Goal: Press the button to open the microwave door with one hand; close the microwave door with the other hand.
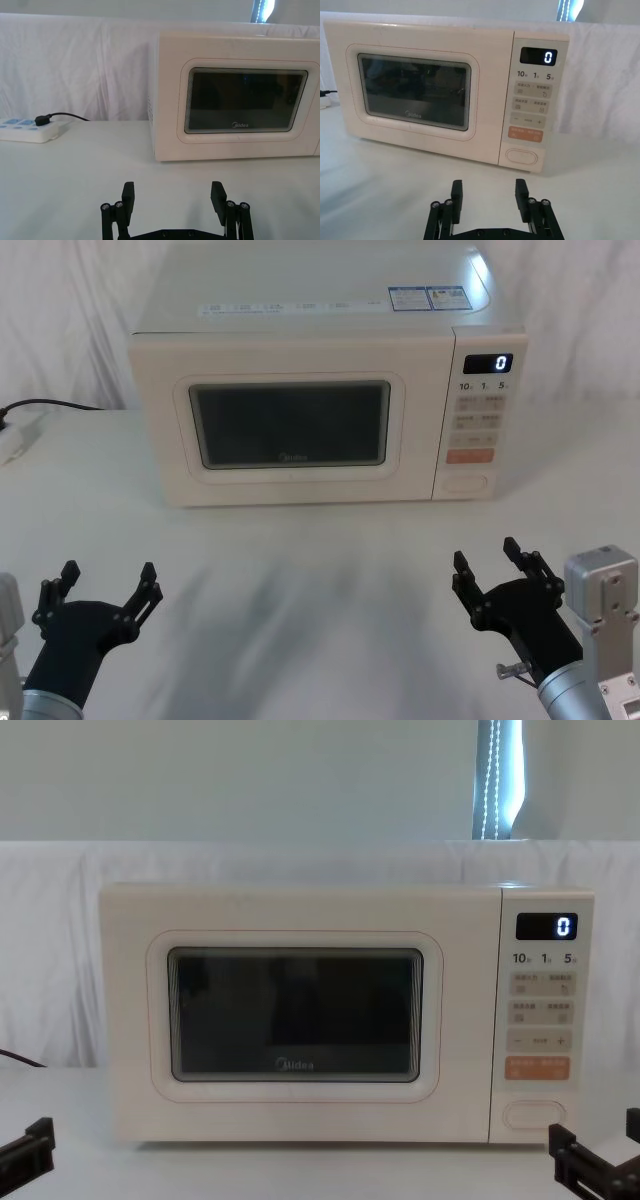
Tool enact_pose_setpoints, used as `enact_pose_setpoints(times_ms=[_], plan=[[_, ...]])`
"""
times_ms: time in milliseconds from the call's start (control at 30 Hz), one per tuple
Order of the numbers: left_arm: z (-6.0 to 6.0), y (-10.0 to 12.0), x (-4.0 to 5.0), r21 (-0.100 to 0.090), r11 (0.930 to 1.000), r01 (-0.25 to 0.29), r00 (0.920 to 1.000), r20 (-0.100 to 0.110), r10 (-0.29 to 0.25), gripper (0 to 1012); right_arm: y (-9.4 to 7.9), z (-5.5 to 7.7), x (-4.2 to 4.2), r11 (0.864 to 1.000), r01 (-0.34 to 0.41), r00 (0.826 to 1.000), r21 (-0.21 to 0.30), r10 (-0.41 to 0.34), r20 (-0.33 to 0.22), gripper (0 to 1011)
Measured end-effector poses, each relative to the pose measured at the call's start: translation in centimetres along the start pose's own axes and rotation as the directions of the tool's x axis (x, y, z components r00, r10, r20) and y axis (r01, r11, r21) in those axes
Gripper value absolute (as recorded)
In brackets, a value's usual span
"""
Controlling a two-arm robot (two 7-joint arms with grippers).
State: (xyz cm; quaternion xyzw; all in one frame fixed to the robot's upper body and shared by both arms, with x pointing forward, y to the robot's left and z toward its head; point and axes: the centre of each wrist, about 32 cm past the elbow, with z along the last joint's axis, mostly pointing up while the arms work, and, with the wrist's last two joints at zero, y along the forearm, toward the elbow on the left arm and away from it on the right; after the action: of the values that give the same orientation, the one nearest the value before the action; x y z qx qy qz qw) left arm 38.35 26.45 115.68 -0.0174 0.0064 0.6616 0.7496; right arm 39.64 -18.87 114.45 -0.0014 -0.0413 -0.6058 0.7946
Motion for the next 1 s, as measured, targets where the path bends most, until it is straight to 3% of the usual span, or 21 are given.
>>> enact_pose_setpoints(times_ms=[733,1000], plan=[[0.0,0.0,0.0,0.0,1.0,0.0,1.0,0.0,0.0,1001,0.0,0.0,0.0,1.0,0.0,1.0,0.0,0.0,0.0,37],[0.0,0.0,0.0,0.0,1.0,0.0,1.0,0.0,0.0,1001,0.0,0.0,0.0,1.0,0.0,1.0,0.0,0.0,0.0,0]])
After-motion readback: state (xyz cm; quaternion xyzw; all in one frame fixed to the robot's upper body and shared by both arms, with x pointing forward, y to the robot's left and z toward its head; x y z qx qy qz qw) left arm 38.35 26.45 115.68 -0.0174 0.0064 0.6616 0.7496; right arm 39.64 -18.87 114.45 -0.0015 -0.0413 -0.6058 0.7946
